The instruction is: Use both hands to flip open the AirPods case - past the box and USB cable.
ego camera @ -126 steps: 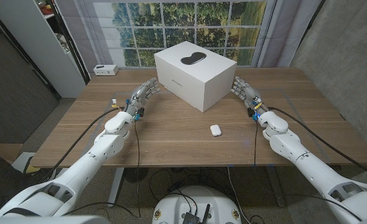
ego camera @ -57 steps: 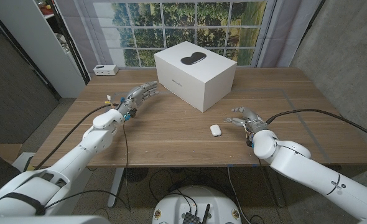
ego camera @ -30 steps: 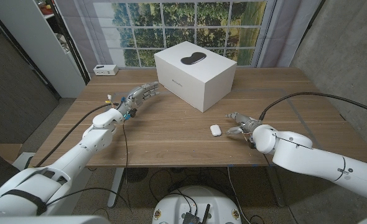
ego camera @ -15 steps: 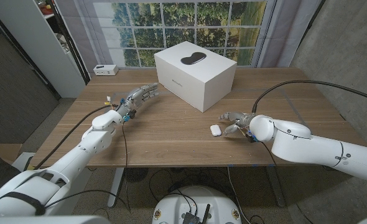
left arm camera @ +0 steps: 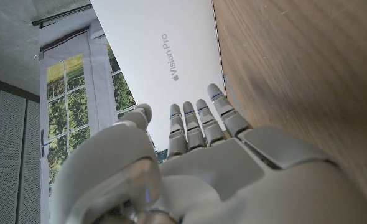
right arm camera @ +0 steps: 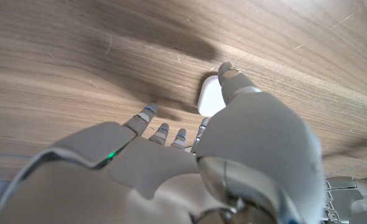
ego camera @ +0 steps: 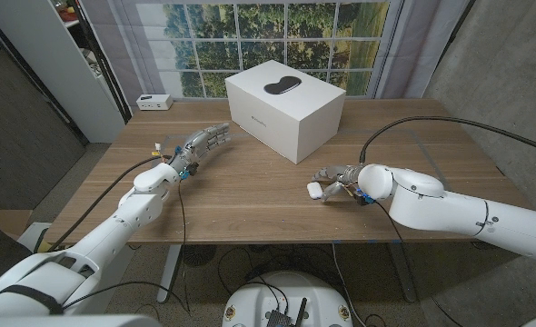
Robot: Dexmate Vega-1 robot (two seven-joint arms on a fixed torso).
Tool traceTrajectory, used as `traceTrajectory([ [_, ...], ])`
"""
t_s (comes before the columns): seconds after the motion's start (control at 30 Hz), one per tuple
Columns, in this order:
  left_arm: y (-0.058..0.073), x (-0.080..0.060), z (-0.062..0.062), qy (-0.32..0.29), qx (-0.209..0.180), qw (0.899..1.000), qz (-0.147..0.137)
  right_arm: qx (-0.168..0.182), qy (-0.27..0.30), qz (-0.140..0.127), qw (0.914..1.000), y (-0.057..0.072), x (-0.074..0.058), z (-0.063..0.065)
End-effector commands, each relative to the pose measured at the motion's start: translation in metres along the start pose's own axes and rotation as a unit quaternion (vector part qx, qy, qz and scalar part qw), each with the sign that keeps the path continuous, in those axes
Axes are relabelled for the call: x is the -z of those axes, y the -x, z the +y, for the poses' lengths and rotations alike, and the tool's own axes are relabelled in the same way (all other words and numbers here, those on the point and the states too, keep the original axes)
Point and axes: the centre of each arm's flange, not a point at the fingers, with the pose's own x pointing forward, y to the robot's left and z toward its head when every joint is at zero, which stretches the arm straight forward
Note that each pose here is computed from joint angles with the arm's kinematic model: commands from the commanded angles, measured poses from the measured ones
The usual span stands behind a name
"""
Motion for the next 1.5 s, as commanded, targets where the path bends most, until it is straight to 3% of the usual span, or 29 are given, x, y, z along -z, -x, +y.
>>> traceTrajectory([
  [0.03,0.007,0.004,0.001,0.004,-0.005,1.0,0.001,-0.015,0.013,0.004,0.9998,-0.01,-0.002,-0.004],
  [0.6,0.004,0.006,0.003,0.007,-0.003,1.0,0.008,-0.034,-0.003,0.015,0.9993,-0.017,-0.004,-0.003],
  [0.87,-0.001,0.004,0.002,0.006,0.007,1.0,0.009,-0.012,-0.028,0.003,0.9995,-0.016,-0.001,-0.001],
  [1.17,-0.006,-0.015,-0.001,-0.022,0.036,0.999,0.014,0.032,-0.015,-0.021,0.9992,-0.001,-0.005,-0.02],
  [1.5,0.001,-0.042,-0.009,-0.042,0.079,0.995,0.045,0.086,0.023,-0.048,0.9949,0.014,-0.024,-0.056],
])
